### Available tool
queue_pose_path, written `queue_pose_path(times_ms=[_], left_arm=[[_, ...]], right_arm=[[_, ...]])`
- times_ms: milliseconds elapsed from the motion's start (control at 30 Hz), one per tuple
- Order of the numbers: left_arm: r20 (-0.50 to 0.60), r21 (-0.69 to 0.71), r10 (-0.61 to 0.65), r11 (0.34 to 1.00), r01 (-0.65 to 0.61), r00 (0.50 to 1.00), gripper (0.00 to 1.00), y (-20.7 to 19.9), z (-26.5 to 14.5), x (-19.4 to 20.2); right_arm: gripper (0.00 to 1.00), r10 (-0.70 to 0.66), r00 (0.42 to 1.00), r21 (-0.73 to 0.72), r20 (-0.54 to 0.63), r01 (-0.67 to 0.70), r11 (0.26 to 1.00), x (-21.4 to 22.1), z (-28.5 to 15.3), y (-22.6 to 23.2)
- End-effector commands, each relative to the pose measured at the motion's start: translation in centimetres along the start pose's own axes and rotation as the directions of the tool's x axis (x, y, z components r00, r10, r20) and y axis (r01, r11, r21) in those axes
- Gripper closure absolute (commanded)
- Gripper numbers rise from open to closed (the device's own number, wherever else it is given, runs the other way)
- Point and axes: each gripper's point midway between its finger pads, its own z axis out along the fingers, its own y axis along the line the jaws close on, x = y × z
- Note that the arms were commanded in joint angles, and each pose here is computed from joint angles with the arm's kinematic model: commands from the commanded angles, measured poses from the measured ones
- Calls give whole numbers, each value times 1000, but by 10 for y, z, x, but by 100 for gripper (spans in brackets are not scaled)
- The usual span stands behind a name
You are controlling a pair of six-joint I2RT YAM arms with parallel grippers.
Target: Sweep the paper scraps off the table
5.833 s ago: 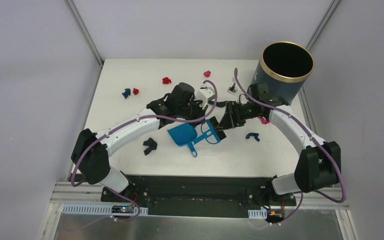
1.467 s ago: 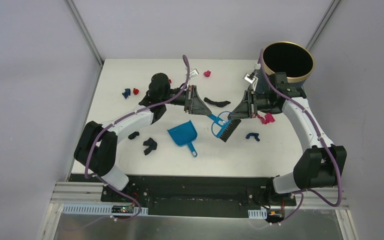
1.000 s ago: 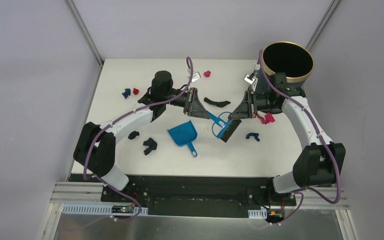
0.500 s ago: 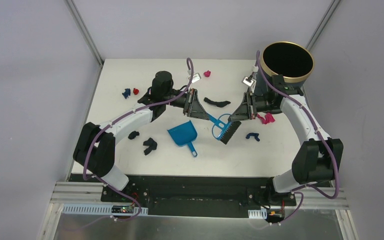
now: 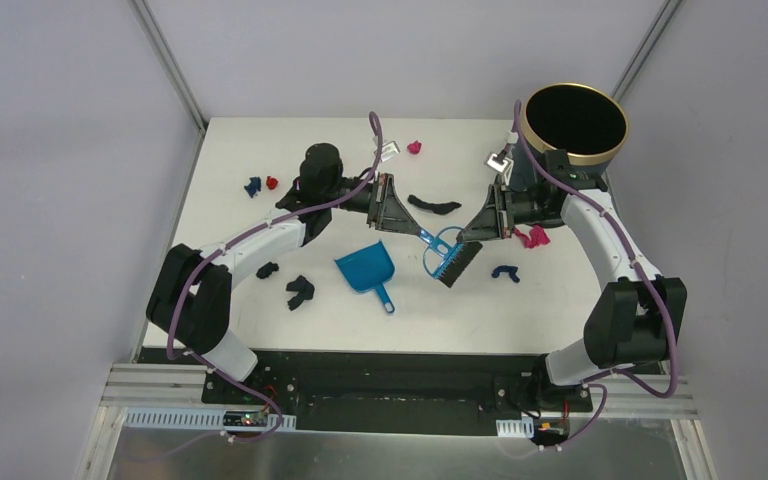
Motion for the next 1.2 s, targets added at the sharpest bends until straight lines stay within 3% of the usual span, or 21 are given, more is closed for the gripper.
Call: queue_pose_path(times_ms=[0,100,200,300,433,533,600,667,833,967,1167], left_arm=[[30,46,94,994,-95,995,88,-14,-2,-13],[36,45,98,994,-99,995,99,-14,-3,-13],[38,40,94,995,-96,995,100,-12,-2,-13],[29,-24,124,992,-124,992,100,-5,-6,-13],[-40,-320,188,928,-191,981,100,27,-24,-12],[-81,-576,192,792,-203,978,100,62,-53,-15],[-87,-734,166,656,-176,982,100,82,-80,-16],[-53,-862,147,493,-119,988,100,95,-112,-17],[-7,-978,164,205,-41,986,100,96,-178,-4],[96,-992,197,103,76,976,100,84,-226,17],[177,-980,340,-22,196,924,100,73,-277,45]], right_arm=[[100,-55,998,10,10,55,998,-5,-2,0],[100,-48,999,13,9,48,999,-4,-1,-2],[100,-45,999,13,10,45,999,-5,-2,-3],[70,-61,998,48,25,60,997,-15,-8,-3],[48,-70,997,246,40,58,968,-30,-24,-23],[29,-126,990,391,69,89,916,-31,-26,-36],[23,-197,980,464,14,168,870,-23,-19,-41],[24,-225,970,509,-87,237,828,-10,-3,-48],[38,-172,932,517,-318,323,793,17,44,-72],[39,-204,866,490,-456,436,755,29,89,-82],[30,-131,855,496,-502,409,766,45,143,-94]])
